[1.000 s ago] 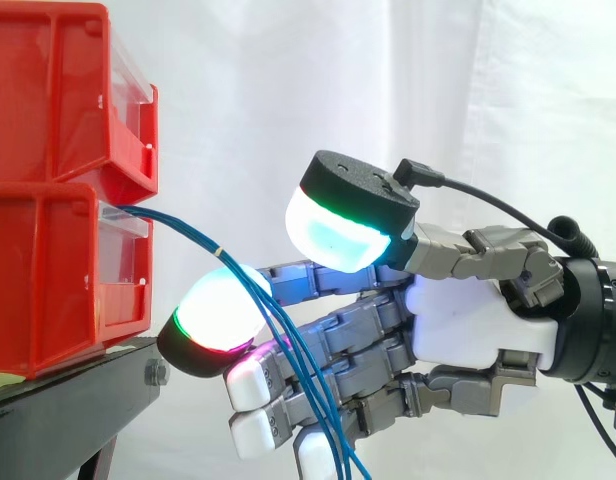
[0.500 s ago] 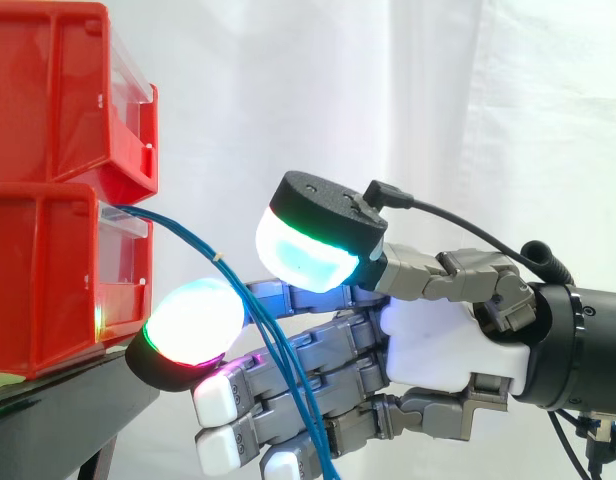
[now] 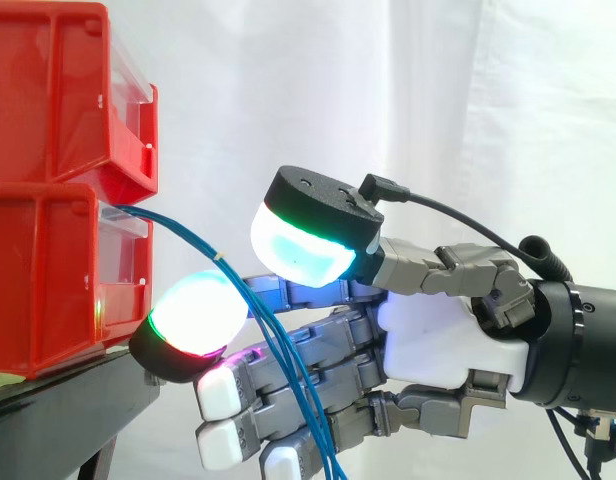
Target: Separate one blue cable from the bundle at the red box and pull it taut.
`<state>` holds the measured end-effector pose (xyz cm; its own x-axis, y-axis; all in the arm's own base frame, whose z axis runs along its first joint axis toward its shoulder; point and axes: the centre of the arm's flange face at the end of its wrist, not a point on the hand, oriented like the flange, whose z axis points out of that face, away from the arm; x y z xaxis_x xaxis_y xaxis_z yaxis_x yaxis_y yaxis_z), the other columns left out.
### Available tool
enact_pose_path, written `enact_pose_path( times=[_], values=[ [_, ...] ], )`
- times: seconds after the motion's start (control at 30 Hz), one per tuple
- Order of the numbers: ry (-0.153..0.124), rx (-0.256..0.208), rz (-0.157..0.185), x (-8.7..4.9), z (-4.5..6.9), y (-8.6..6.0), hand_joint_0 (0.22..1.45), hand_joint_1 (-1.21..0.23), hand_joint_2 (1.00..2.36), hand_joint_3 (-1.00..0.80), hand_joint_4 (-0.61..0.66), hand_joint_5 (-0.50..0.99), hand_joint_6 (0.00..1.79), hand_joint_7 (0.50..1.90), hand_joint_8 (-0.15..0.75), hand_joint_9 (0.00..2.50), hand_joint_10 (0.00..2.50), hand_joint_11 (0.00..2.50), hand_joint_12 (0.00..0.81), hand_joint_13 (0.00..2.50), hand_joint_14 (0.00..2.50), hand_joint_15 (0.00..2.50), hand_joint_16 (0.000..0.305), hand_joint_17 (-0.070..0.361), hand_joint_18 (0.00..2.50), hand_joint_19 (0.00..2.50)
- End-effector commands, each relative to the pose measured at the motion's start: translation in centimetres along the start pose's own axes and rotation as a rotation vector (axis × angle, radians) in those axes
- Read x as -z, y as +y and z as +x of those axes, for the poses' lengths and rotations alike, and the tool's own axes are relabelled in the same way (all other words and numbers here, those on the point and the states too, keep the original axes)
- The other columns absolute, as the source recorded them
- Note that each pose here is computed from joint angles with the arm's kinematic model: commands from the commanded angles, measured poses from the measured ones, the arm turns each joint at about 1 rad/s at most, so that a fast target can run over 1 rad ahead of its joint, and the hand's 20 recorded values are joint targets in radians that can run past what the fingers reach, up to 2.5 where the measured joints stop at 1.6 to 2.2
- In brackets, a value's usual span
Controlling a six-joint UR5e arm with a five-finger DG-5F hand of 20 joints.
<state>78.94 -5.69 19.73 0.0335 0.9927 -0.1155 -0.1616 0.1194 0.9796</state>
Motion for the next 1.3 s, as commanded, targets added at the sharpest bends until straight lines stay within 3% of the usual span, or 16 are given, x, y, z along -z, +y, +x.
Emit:
enact_pose_path(
  times=[0.0,0.23,0.5,0.63,0.97,1.27],
  values=[
    [0.0,-0.001,-0.004,-0.11,0.02,0.09,0.65,-0.63,1.01,-0.3,0.3,-0.14,0.54,1.2,0.393,0.7,0.01,0.57,0.414,0.81,0.01,0.43,0.051,0.114,0.81,0.51],
    [0.001,-0.001,-0.005,-0.16,0.14,0.16,0.66,-0.64,1.02,-0.27,0.28,-0.15,0.58,1.17,0.399,0.72,0.01,0.59,0.412,0.81,0.01,0.44,0.051,0.114,0.82,0.51],
    [0.01,-0.002,-0.011,-0.31,0.22,0.37,0.65,-0.68,1.02,-0.24,0.26,-0.17,0.69,1.02,0.397,0.73,0.01,0.62,0.414,0.84,0.01,0.46,0.05,0.113,0.84,0.52],
    [0.009,-0.008,-0.016,-0.56,0.1,0.7,0.63,-0.7,1.01,-0.31,0.27,-0.18,0.74,0.94,0.4,0.75,0.01,0.64,0.415,0.85,0.01,0.47,0.05,0.113,0.86,0.53],
    [0.013,-0.013,-0.018,-0.64,0.14,0.82,0.6,-0.69,1.0,-0.45,0.29,-0.19,0.82,0.9,0.418,0.86,0.01,0.75,0.426,0.95,0.01,0.5,0.049,0.111,0.91,0.52],
    [0.014,-0.019,-0.016,-0.59,0.14,0.76,0.63,-0.71,1.02,-0.22,0.21,-0.19,0.89,0.97,0.424,0.94,0.01,0.85,0.431,1.02,0.02,0.54,0.048,0.108,0.96,0.55]
  ],
)
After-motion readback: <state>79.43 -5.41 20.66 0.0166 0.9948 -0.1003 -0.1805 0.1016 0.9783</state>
